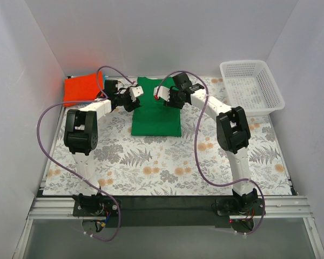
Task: Fold and stack the t-shirts
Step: Fold the tshirt
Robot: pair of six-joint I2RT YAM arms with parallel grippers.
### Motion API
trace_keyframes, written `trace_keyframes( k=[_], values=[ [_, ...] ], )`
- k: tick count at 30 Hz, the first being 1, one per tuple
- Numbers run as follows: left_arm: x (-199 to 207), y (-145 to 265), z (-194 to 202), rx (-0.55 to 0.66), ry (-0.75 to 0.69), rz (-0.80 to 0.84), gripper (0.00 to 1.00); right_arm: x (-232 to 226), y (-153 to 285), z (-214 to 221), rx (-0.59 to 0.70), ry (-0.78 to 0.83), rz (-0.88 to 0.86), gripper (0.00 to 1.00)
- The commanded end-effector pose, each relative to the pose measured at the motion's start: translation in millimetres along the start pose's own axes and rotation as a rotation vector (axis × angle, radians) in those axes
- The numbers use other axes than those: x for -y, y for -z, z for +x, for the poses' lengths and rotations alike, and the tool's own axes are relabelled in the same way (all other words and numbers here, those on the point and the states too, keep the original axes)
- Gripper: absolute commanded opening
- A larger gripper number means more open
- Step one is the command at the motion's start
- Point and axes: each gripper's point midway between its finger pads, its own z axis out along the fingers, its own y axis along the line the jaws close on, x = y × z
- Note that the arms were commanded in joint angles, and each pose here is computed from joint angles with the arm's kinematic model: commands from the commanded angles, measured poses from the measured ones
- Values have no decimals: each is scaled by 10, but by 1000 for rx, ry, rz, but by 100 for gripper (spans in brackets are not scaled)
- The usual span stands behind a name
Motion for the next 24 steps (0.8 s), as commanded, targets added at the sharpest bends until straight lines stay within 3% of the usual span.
trace_keyframes(
  k=[1,2,5,7,10,11,17,19,24],
  values=[
    [-414,252,-408,64,-23,-190,49,537,415,-248,36,-15,198,57],
    [-424,306,-416,64,11,-204,53,591,493,-287,46,-21,221,65],
    [-337,531,-427,62,70,-225,54,648,791,-390,75,-54,262,68],
    [-247,726,-544,83,105,-226,54,497,953,-429,101,-75,236,63],
    [210,848,-519,79,124,-133,53,90,1025,-411,127,-123,119,57],
    [415,895,-548,95,138,-90,53,-168,999,-394,131,-148,46,48],
    [1001,856,-327,57,133,7,50,-977,798,-358,120,-142,-148,40],
    [1245,800,-138,14,100,44,50,-1188,681,-297,93,-132,-191,42],
    [1367,667,20,-17,49,66,52,-1371,417,-132,64,-115,-208,51]
  ],
)
